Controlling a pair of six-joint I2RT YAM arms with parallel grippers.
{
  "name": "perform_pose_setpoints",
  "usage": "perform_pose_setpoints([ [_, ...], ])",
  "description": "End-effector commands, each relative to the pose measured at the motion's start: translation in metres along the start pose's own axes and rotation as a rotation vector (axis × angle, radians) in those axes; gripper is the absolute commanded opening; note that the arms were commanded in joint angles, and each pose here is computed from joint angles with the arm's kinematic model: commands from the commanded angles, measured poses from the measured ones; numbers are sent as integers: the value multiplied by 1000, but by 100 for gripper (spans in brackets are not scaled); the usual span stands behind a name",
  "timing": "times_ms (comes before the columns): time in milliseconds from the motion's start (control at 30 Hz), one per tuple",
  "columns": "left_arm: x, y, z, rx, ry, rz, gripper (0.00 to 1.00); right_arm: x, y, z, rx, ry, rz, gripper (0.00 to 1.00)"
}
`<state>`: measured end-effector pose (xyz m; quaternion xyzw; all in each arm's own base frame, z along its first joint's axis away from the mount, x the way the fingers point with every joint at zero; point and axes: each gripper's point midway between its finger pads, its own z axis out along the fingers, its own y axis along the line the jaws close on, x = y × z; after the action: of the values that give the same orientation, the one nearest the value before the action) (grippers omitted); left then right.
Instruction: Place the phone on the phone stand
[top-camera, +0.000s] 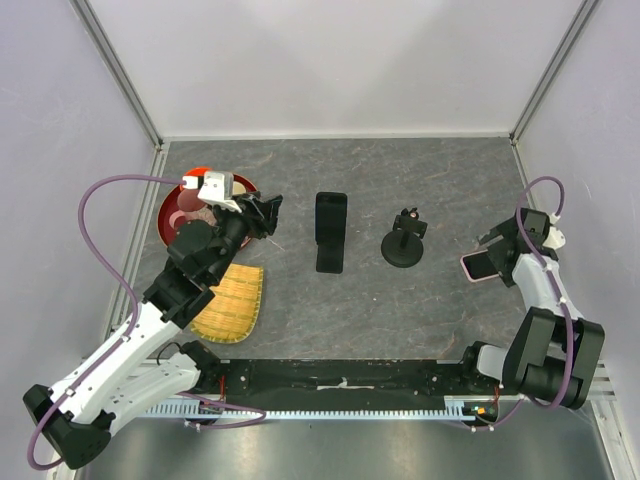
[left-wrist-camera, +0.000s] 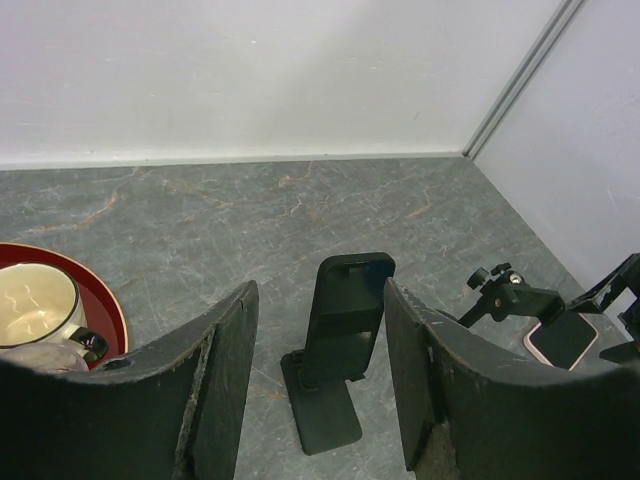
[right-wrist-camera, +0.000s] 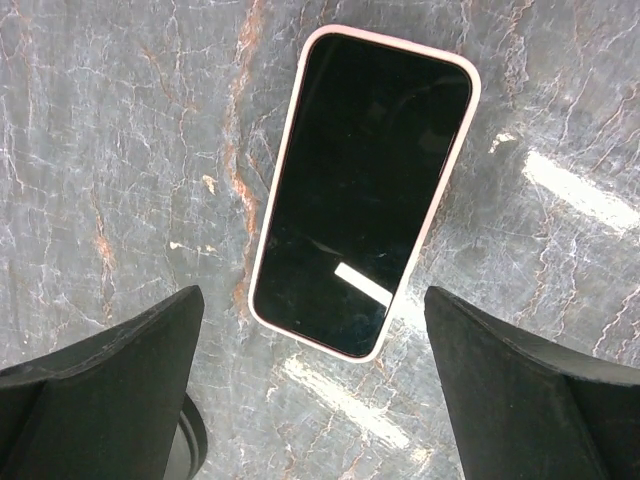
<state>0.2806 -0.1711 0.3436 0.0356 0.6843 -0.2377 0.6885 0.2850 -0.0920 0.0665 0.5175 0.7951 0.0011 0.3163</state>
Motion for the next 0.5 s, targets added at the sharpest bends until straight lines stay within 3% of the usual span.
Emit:
perform_pose_setpoints([
  [0,-29,-9,-4,26,-67,-51,60,-7,-1,2,66,8,30,98],
  [133,-31,-9,-6,27,-73,-53,60,6,-3,10,164,132,58,98],
  [467,-34,-6,-6,22,-81,-56,60,16,5,30,220,204,152,98],
])
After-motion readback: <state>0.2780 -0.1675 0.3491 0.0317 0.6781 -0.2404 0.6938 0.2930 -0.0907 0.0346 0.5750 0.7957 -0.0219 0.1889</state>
